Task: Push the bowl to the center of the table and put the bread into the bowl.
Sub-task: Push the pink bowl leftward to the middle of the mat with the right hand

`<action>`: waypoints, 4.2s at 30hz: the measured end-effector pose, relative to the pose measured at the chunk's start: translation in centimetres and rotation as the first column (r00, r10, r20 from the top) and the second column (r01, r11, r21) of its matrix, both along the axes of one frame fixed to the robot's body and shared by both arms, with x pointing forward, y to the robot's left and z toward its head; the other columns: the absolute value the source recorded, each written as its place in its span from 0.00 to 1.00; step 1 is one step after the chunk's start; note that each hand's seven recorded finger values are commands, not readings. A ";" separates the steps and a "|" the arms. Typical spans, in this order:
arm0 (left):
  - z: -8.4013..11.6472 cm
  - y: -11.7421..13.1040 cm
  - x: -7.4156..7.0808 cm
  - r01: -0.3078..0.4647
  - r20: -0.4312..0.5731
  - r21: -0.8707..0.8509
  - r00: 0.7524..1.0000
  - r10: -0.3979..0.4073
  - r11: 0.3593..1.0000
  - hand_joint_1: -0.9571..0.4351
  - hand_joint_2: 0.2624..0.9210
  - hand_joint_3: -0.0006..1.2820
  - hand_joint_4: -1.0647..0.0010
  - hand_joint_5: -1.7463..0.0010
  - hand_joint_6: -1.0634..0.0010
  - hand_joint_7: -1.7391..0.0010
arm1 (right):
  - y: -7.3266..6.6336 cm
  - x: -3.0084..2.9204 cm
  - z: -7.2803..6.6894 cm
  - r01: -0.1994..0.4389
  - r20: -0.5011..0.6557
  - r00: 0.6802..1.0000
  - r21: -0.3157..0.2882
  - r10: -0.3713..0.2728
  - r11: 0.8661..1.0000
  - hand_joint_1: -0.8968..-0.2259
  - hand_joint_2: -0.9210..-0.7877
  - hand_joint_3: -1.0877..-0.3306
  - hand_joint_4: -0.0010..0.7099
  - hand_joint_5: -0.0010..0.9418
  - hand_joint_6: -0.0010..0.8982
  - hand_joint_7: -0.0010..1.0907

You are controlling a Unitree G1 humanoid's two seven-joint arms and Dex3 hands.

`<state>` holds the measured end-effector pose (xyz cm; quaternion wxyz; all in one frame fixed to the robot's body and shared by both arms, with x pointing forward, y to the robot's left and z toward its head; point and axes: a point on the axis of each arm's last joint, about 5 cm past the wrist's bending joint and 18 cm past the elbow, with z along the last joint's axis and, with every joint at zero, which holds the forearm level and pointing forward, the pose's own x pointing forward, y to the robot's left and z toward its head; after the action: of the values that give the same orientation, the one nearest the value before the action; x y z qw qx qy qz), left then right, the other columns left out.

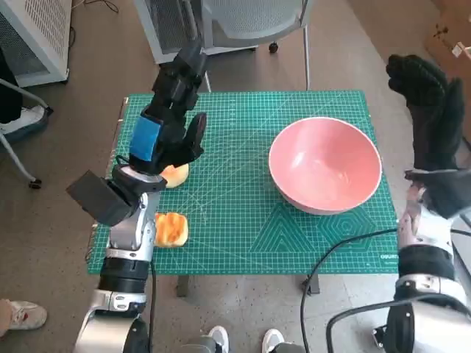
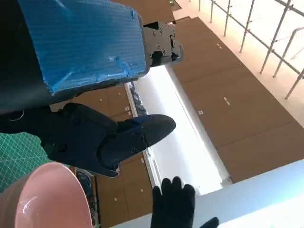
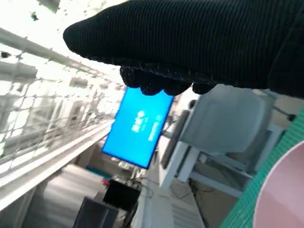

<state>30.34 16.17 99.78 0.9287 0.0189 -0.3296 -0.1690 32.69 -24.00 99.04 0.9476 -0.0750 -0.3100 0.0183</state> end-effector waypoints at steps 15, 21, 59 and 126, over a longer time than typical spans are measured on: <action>-0.1 0.2 -0.2 -0.021 0.002 0.015 1.000 0.021 1.000 0.28 0.93 0.55 1.00 0.95 1.00 0.81 | -1.1 0.16 -1.7 0.065 -0.233 0.972 0.084 -0.044 0.994 0.38 0.00 0.51 0.34 0.00 0.40 0.01; -0.1 0.4 -0.3 -0.028 0.009 0.017 1.000 0.028 0.999 0.28 0.93 0.56 1.00 0.95 1.00 0.81 | -1.7 0.04 -2.5 0.055 -0.313 0.950 0.169 0.001 0.984 0.36 0.00 0.53 0.33 0.00 0.40 0.01; -0.1 1.4 -0.7 -0.064 0.012 0.029 0.998 0.063 0.998 0.29 0.93 0.57 1.00 0.96 1.00 0.81 | -1.0 -0.05 -4.4 0.147 -0.485 0.874 0.226 -0.020 0.963 0.39 0.00 0.50 0.37 0.01 0.45 0.02; -0.2 2.9 -1.9 -0.123 0.012 0.051 0.992 0.123 0.991 0.30 0.95 0.54 1.00 0.94 1.00 0.79 | 4.3 0.86 -5.4 0.019 -0.499 0.858 0.272 0.124 0.962 0.42 0.00 0.55 0.40 0.01 0.45 0.01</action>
<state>28.42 19.09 99.56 0.9351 0.0638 -0.3274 -0.1197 33.55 -19.75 93.63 0.9961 0.0695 -0.0490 0.0215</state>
